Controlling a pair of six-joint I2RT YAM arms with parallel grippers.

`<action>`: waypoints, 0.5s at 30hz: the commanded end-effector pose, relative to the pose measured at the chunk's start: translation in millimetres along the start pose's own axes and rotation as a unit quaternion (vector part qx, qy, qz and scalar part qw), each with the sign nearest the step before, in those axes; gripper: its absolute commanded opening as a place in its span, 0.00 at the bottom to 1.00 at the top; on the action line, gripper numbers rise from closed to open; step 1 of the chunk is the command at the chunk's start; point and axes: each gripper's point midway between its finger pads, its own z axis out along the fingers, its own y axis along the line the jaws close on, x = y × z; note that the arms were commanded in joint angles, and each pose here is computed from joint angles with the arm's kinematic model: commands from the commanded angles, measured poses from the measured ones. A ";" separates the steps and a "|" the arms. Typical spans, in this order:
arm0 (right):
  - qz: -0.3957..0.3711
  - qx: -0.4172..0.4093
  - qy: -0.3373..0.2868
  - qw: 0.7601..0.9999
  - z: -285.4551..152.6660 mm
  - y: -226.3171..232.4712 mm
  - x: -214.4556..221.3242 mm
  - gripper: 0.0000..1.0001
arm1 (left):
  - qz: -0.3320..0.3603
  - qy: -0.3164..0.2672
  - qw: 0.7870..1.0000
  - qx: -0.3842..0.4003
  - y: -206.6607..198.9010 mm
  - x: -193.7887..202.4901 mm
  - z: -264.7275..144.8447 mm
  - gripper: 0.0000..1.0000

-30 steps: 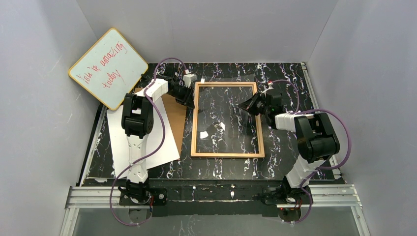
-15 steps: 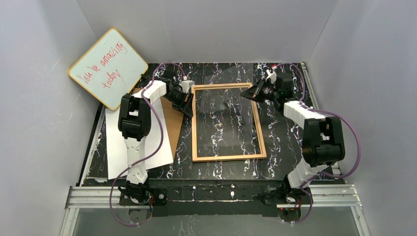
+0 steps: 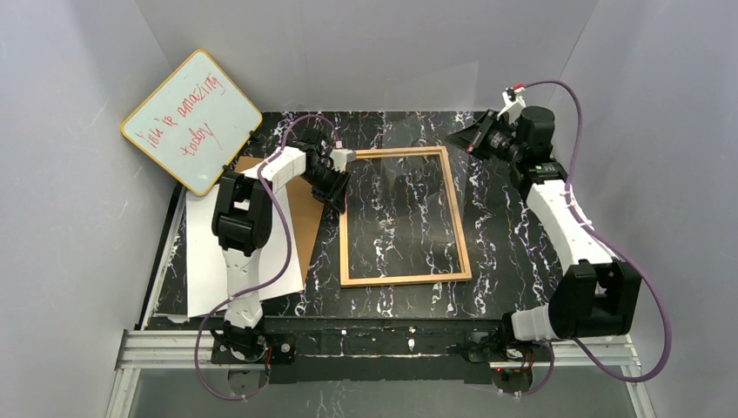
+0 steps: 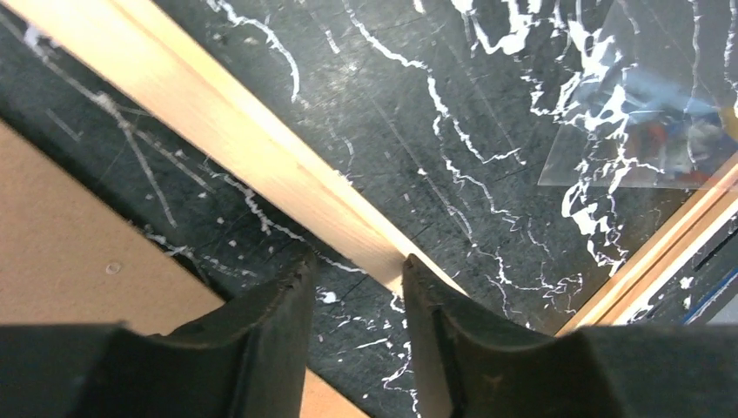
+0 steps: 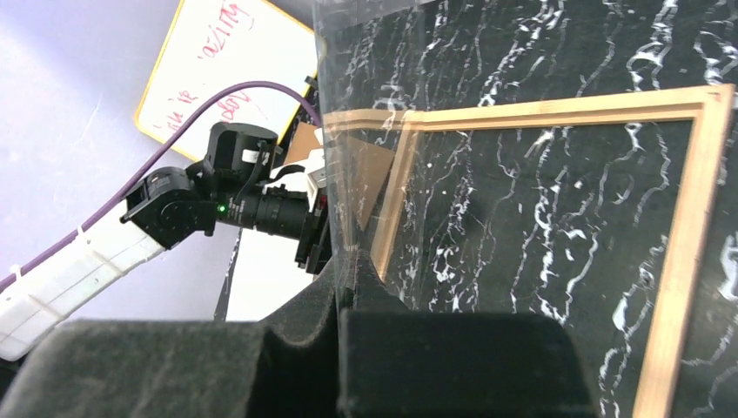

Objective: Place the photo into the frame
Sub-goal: Adjust the photo frame at the center of the board.

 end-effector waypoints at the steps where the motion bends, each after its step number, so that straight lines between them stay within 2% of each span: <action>1: 0.001 0.020 -0.008 1.000 -23.9 1.3 -12.2 0.01 | -0.002 0.019 0.999 -0.047 23.9 6.0 13.3 0.34; 6: 0.025 -0.006 0.011 1.000 -36.4 11.6 -6.7 0.01 | 0.031 0.005 0.998 -0.059 32.0 -17.0 20.8 0.24; 15: 0.048 0.032 0.032 0.998 -47.5 -3.8 13.9 0.01 | 0.046 -0.002 0.996 -0.081 47.2 -46.0 35.8 0.24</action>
